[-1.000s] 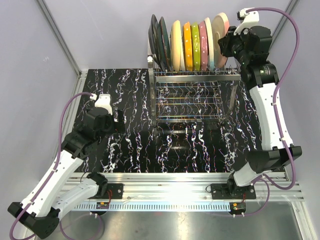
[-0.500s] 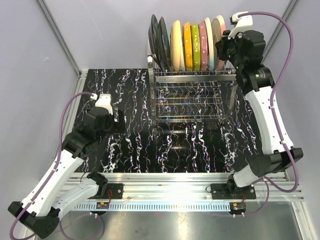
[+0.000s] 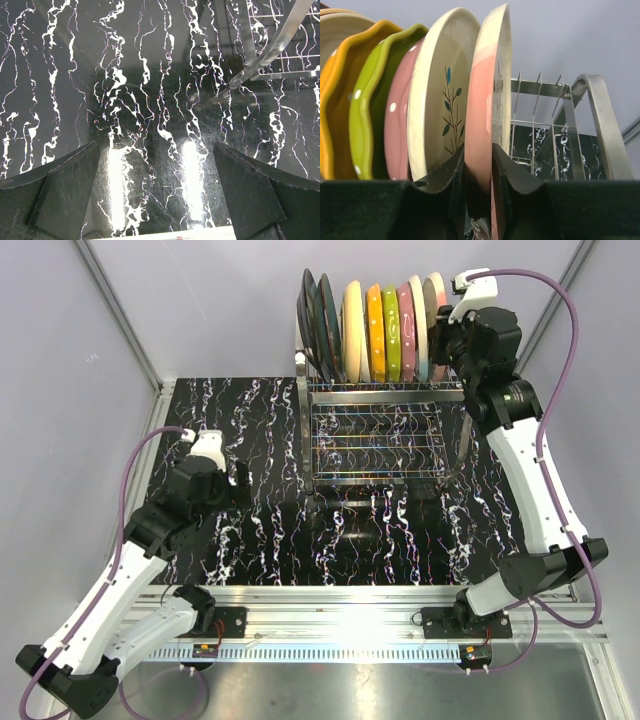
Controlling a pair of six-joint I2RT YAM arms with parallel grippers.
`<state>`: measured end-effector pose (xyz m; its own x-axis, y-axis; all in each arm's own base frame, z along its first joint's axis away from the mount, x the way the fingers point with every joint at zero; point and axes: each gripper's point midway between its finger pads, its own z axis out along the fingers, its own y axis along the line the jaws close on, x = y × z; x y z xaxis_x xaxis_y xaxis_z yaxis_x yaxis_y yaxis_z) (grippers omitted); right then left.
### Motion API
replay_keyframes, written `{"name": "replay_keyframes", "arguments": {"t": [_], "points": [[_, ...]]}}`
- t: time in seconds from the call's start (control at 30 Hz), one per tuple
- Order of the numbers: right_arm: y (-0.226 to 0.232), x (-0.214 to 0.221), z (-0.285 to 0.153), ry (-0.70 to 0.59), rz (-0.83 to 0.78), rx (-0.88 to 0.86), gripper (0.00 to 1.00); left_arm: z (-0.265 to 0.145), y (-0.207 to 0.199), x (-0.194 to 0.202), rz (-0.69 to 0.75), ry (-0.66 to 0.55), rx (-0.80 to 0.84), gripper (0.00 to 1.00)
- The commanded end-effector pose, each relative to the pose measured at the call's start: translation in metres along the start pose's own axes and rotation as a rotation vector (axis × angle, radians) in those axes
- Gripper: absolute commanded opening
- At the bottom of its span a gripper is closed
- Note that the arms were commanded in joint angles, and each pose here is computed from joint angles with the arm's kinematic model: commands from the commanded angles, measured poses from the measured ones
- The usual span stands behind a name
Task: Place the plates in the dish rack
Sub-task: Insert the plate into the dish rack
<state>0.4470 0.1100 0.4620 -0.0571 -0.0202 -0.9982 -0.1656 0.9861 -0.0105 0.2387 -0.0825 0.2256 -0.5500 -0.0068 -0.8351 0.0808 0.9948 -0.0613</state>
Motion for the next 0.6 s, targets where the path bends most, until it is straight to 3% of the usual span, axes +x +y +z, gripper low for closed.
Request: {"name": "replay_keyframes", "arguments": {"t": [0.0,0.17,0.57], "points": [[0.029,-0.025,-0.022,-0.061,0.052,-0.110,0.31,-0.003,-0.003,-0.011,-0.027,-0.049,0.023,0.99],[0.030,-0.029,-0.025,-0.059,0.052,-0.119,0.39,-0.004,-0.003,-0.010,-0.028,-0.051,0.027,0.99],[0.030,-0.051,-0.048,-0.105,0.065,-0.140,0.46,-0.008,-0.004,-0.013,-0.031,-0.060,0.037,0.99]]}}
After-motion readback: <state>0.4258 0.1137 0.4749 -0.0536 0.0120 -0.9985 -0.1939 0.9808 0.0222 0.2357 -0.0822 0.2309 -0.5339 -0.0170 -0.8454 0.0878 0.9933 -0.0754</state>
